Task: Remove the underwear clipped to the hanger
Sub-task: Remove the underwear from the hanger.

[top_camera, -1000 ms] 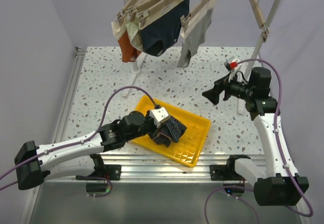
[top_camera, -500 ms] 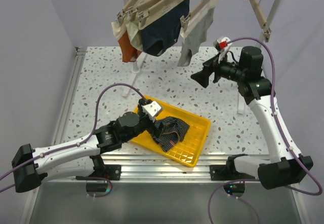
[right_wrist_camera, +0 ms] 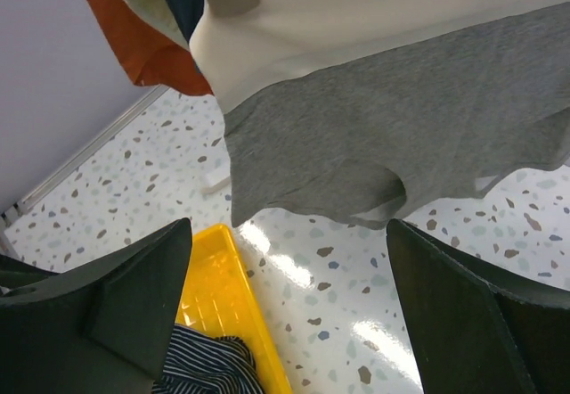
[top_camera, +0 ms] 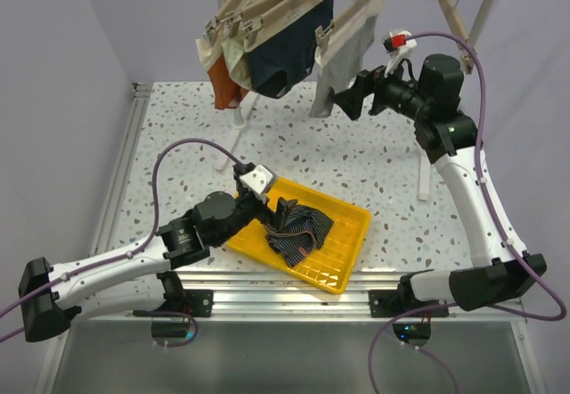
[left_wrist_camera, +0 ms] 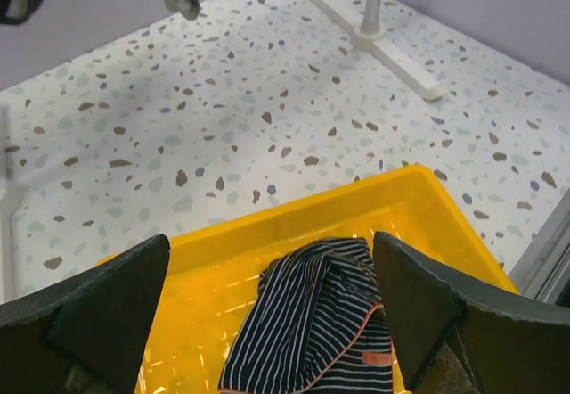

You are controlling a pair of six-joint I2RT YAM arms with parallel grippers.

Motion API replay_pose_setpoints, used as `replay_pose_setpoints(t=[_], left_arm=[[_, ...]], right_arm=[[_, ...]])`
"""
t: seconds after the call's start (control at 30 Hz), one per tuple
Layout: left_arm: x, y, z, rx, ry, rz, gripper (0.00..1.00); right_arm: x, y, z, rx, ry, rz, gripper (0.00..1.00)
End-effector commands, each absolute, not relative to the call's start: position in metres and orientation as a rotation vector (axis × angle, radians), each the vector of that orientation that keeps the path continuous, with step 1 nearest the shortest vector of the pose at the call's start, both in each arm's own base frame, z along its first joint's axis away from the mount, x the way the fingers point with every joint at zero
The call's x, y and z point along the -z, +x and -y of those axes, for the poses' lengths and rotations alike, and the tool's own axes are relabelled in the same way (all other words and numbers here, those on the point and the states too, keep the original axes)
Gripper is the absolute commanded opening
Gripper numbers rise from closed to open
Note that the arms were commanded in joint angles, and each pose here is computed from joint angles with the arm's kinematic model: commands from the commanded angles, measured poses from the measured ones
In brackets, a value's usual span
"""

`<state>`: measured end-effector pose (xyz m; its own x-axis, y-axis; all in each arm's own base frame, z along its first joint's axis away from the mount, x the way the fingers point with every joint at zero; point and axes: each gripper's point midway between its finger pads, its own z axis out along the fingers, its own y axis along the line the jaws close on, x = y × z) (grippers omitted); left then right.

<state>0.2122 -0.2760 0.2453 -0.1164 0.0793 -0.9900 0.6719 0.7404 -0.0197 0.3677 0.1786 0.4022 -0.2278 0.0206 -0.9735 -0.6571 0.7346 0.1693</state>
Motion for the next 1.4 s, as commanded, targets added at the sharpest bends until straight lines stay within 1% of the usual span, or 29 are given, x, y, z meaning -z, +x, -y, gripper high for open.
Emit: replay_pose_setpoints(t=[0.0, 0.2, 0.33, 0.37, 0.4, 0.5, 0.6, 0.67, 0.7, 0.8, 0.83, 0.87, 0.9, 0.93, 1.03, 1.37], left_arm=[[-0.323, 0.225, 0.274, 0.620, 0.459, -1.478, 1.00], [-0.379, 0.241, 0.277, 0.627, 0.434, -1.392, 1.00], [-0.407, 0.255, 0.285, 0.652, 0.435, -1.368, 1.00], [-0.425, 0.255, 0.287, 0.676, 0.435, -1.339, 1.00], [-0.422, 0.262, 0.290, 0.671, 0.438, -1.358, 1.00], [-0.443, 0.270, 0.296, 0.685, 0.426, -1.336, 1.00], [-0.463, 0.276, 0.298, 0.687, 0.409, -1.312, 1.00], [-0.478, 0.279, 0.298, 0.694, 0.389, -1.292, 1.00], [-0.482, 0.279, 0.298, 0.698, 0.383, -1.289, 1.00], [-0.499, 0.284, 0.297, 0.702, 0.360, -1.276, 1.00], [-0.502, 0.285, 0.298, 0.702, 0.352, -1.277, 1.00], [-0.513, 0.288, 0.297, 0.705, 0.334, -1.267, 1.00], [-0.516, 0.289, 0.298, 0.701, 0.334, -1.273, 1.00], [-0.524, 0.290, 0.299, 0.704, 0.327, -1.262, 1.00], [-0.540, 0.290, 0.298, 0.712, 0.309, -1.240, 1.00], [-0.557, 0.314, 0.287, 0.669, 0.172, -1.252, 1.00]], right_arm=[[-0.439, 0.375, -0.172, -0.658, -0.395, -1.626, 0.93], [-0.438, 0.377, -0.164, -0.637, -0.322, -1.632, 0.94], [-0.422, 0.383, -0.152, -0.583, -0.254, -1.674, 0.94], [-0.421, 0.384, -0.150, -0.573, -0.246, -1.679, 0.94], [-0.417, 0.384, -0.148, -0.566, -0.243, -1.688, 0.94], [-0.407, 0.383, -0.146, -0.549, -0.251, -1.705, 0.94], [-0.393, 0.379, -0.149, -0.537, -0.316, -1.721, 0.94], [-0.380, 0.374, -0.152, -0.518, -0.423, -1.722, 0.97], [-0.378, 0.368, -0.158, -0.521, -0.533, -1.692, 0.98], [-0.366, 0.352, -0.170, -0.554, -0.710, -1.630, 0.98], [-0.353, 0.350, -0.173, -0.564, -0.734, -1.633, 0.99], [-0.356, 0.351, -0.175, -0.562, -0.756, -1.585, 0.99], [-0.347, 0.348, -0.178, -0.578, -0.782, -1.579, 0.98], [-0.351, 0.351, -0.180, -0.574, -0.790, -1.538, 0.98], [-0.339, 0.362, -0.182, -0.582, -0.762, -1.561, 0.99], [-0.325, 0.393, -0.186, -0.554, -0.647, -1.624, 0.93]])
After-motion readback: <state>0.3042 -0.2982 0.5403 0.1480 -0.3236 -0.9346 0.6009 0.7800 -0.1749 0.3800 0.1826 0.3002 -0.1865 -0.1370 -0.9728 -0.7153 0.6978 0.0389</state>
